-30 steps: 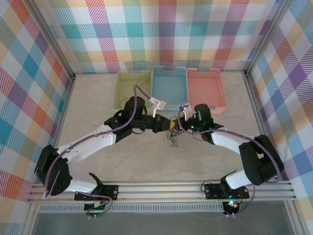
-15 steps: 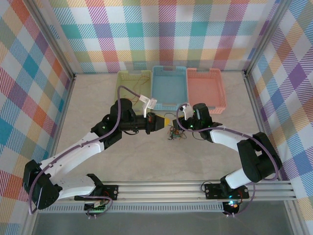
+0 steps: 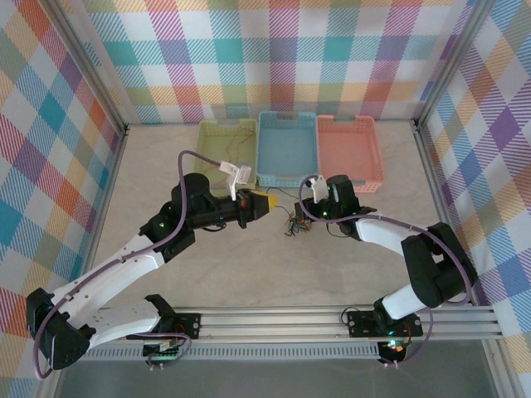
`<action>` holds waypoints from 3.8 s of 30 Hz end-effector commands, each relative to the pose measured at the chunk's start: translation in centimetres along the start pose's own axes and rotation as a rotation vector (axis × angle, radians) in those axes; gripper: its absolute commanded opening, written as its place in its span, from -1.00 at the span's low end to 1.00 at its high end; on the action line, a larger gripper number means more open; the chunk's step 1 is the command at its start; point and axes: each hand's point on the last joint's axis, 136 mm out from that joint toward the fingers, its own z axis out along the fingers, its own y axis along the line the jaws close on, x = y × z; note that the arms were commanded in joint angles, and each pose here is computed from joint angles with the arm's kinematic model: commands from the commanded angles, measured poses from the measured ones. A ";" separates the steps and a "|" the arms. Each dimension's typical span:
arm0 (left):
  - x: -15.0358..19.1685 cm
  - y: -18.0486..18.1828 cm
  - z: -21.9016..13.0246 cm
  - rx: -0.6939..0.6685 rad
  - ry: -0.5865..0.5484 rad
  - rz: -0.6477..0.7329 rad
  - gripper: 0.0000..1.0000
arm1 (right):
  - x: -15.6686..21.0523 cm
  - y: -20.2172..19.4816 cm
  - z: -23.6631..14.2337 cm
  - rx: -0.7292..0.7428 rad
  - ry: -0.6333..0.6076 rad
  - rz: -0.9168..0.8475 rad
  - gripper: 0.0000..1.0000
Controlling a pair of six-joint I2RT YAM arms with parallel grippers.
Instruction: Untangle the cables
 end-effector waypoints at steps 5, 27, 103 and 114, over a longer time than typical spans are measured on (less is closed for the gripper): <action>-2.9 -6.4 -2.9 0.144 -0.005 0.002 -1.00 | -0.4 -0.7 0.8 0.030 0.030 0.023 -0.41; -4.8 -9.2 -8.6 0.067 -0.043 -0.107 -1.00 | -1.4 2.1 -0.7 -0.106 -0.051 -0.033 -0.31; -9.4 -17.1 2.4 0.265 0.069 -0.173 -1.00 | -1.1 8.8 -1.5 -0.235 -0.188 -0.347 -0.33; -10.7 -19.0 0.2 0.309 0.010 -0.153 -1.00 | -1.1 8.5 -1.4 -0.218 -0.183 -0.341 -0.38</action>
